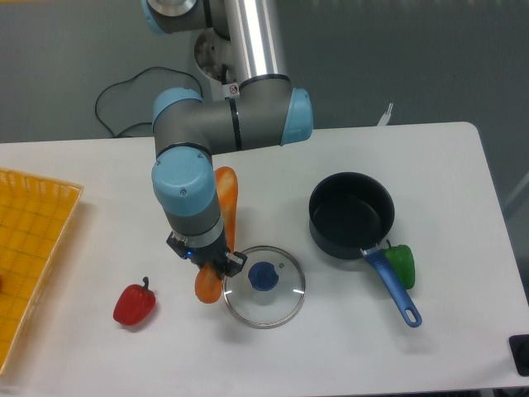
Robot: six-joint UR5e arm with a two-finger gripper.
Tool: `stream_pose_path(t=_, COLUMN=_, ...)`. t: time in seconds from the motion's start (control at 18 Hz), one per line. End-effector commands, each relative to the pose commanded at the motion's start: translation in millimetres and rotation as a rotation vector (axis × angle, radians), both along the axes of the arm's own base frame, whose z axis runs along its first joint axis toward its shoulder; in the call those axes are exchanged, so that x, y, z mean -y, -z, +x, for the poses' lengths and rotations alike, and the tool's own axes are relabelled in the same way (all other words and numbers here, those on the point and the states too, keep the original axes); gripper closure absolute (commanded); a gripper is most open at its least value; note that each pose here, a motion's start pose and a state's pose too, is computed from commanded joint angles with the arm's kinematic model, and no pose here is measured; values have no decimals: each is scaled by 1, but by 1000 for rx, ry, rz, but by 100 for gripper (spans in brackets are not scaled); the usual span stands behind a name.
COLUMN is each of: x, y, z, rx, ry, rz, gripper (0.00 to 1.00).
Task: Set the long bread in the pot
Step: 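Lift the long orange bread with the gripper above the glass lid, then carry the held bread across the glass lid toward the black pot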
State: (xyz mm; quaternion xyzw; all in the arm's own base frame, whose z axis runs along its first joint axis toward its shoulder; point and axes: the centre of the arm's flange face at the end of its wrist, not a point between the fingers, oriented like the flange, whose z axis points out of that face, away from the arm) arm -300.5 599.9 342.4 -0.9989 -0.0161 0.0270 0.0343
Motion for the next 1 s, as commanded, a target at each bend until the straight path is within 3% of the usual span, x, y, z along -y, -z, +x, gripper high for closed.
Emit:
stream_pose_path(t=0.33, x=1, y=-12, z=-10, rx=-1, ry=10, rz=70, gripper=60)
stream_pose_path(t=0.67, x=11, y=-32, z=-24, rx=-30, ry=83, rz=128, gripper=60)
stream_pose_path(t=1.0, x=24, y=-48, z=-51, rx=1, ry=99, rz=249, gripper=60)
